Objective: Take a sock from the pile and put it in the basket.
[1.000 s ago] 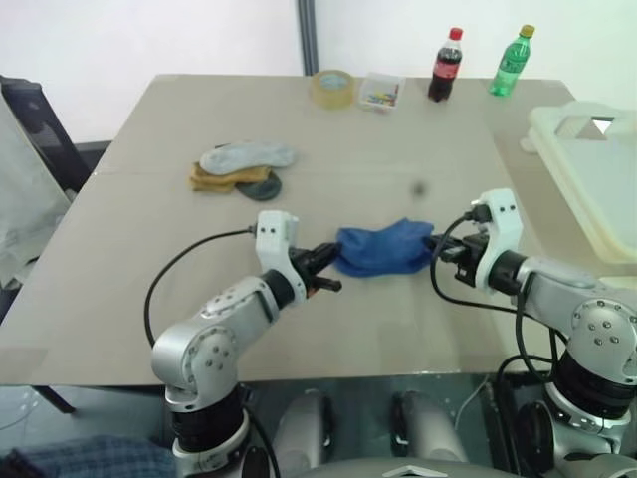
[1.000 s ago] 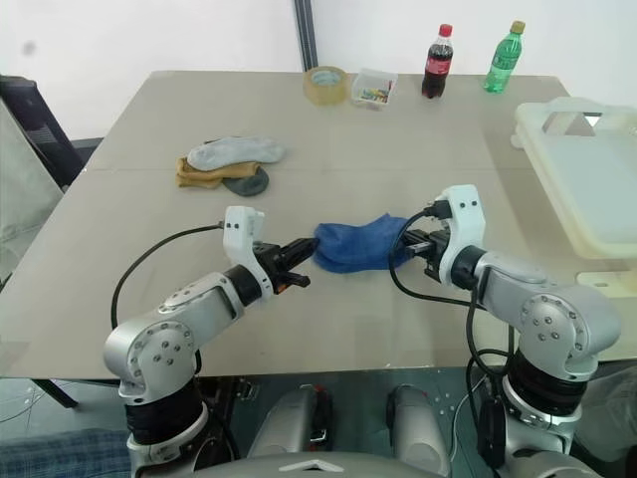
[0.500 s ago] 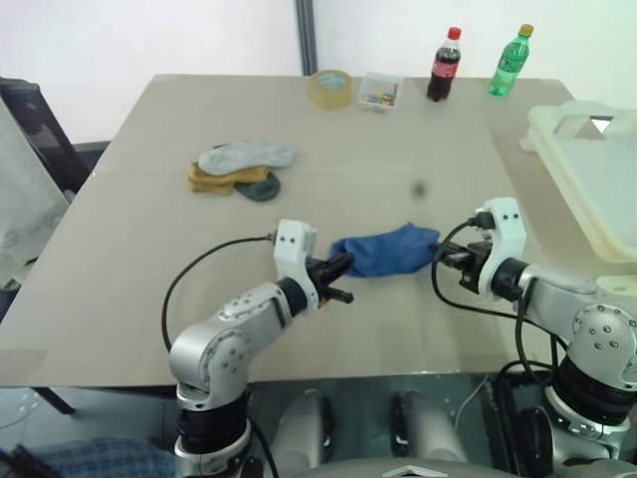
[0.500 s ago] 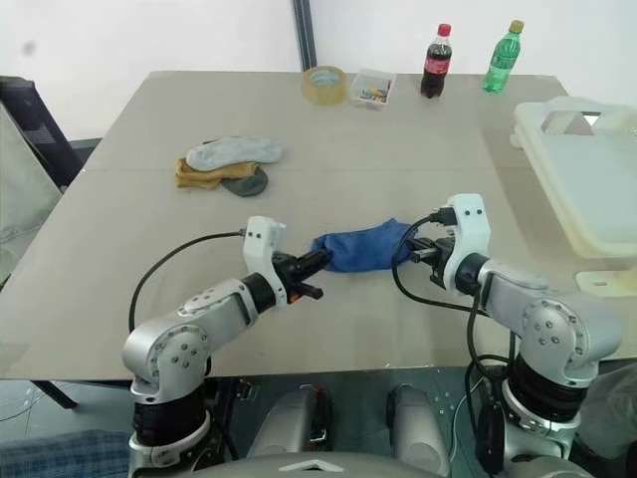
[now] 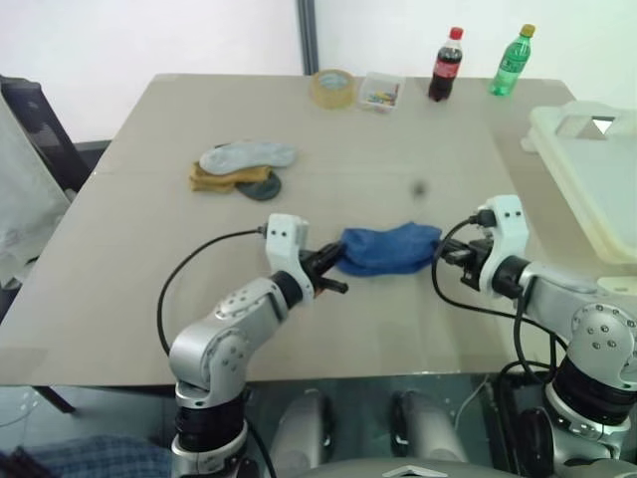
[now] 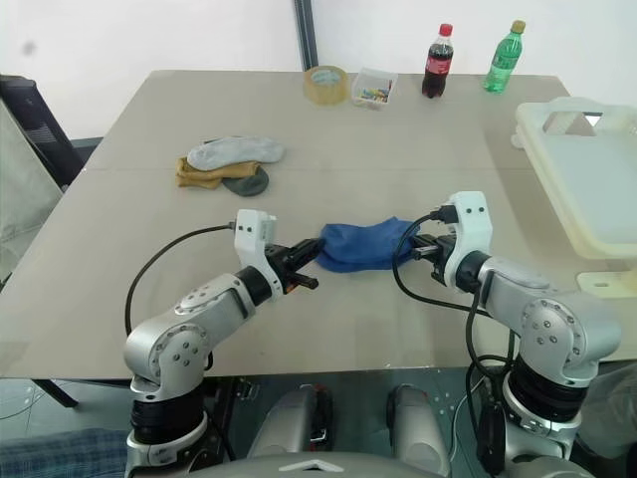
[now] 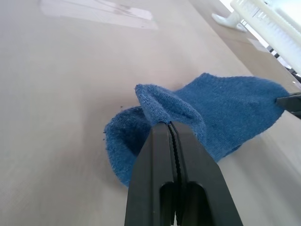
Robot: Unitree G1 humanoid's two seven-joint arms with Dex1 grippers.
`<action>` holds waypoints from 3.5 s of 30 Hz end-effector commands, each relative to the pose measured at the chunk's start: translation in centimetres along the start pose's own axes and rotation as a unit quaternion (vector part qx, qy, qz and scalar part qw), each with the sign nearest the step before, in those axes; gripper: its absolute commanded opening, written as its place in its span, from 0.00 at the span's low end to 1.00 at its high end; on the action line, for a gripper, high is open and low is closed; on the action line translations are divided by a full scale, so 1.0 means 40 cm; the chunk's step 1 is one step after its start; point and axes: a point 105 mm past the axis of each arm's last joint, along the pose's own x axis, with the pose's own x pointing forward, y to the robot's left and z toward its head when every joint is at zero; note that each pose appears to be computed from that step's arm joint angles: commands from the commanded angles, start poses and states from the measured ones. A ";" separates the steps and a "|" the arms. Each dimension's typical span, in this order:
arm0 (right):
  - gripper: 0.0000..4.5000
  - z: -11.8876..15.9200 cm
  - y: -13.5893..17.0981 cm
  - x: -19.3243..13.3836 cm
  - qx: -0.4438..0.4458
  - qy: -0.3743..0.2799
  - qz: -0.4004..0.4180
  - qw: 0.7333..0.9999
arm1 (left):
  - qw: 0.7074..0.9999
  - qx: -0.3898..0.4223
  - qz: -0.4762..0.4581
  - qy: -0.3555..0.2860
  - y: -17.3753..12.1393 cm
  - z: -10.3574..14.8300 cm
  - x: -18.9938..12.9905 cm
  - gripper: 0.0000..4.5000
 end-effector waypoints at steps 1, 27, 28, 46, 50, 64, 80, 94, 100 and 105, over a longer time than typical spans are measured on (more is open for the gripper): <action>0.00 0.008 -0.011 -0.004 -0.007 -0.013 -0.008 1.000 | 1.000 0.005 -0.005 -0.007 -0.009 0.002 0.001 0.01; 0.37 0.042 0.024 0.025 -0.190 -0.091 0.038 0.977 | 0.999 0.020 0.017 0.018 0.016 -0.044 0.009 0.00; 0.37 0.032 0.033 0.038 -0.196 -0.089 0.048 0.975 | 0.999 0.020 0.018 0.020 0.017 -0.047 0.009 0.00; 0.38 -0.156 -0.022 0.155 -0.228 0.026 0.059 0.971 | 0.999 0.011 -0.003 0.053 0.032 -0.074 -0.009 0.76; 0.38 -0.166 -0.018 0.158 -0.229 0.028 0.056 0.971 | 0.998 -0.007 0.041 0.052 0.091 -0.071 -0.012 0.84; 0.38 -0.173 -0.010 0.161 -0.236 0.029 0.051 0.970 | 0.991 -0.055 0.017 0.117 0.115 -0.114 0.027 0.84; 0.38 -0.169 -0.002 0.166 -0.272 0.026 0.053 0.961 | 0.902 -0.357 -0.228 0.081 -0.019 -0.047 0.092 0.84; 0.38 -0.163 -0.001 0.174 -0.288 0.023 0.048 0.956 | 0.894 -0.364 -0.259 0.034 -0.056 0.012 0.110 0.84; 0.38 -0.161 0.007 0.179 -0.316 0.020 0.058 0.947 | 0.899 -0.339 -0.273 0.047 -0.091 0.007 0.147 0.84; 0.38 -0.141 0.065 0.168 -0.363 -0.023 0.114 0.925 | 0.898 -0.326 -0.291 0.056 -0.115 0.006 0.176 0.84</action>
